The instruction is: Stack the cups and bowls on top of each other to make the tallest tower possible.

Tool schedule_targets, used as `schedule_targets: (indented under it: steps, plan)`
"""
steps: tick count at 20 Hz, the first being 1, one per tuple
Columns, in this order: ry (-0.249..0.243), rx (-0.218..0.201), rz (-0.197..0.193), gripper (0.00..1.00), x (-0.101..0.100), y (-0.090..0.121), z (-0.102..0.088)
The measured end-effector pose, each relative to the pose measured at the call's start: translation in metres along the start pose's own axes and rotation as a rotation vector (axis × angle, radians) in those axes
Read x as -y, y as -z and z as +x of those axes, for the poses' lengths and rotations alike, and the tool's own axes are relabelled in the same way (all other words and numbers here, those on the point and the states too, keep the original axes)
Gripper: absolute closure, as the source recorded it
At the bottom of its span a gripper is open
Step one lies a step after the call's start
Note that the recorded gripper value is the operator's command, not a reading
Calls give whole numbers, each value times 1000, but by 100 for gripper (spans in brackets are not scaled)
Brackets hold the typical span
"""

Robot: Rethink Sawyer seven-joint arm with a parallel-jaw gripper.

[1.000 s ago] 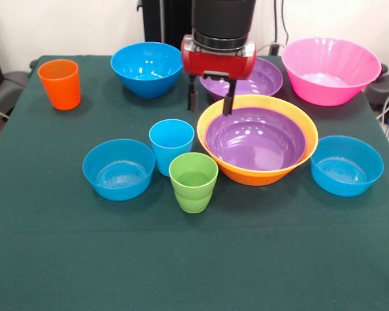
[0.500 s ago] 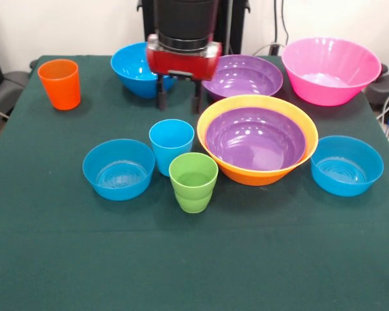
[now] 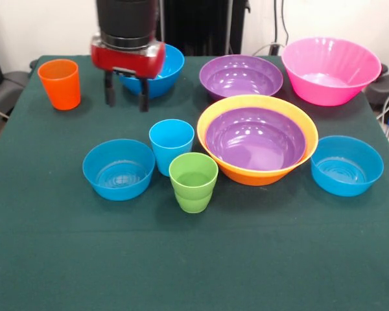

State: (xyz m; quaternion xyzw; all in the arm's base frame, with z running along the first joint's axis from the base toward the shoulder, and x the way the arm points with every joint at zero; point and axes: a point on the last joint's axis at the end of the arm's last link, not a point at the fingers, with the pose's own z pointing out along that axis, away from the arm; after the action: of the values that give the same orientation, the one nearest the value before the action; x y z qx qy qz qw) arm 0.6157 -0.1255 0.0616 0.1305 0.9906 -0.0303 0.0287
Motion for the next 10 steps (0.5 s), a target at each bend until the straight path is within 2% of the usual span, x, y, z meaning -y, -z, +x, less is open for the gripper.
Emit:
schedule_targets:
  steps: [6,10]
  plan:
    - [-15,4,13,0,43,-6,1]
    - [-21,8,15,0,65,-13,0]
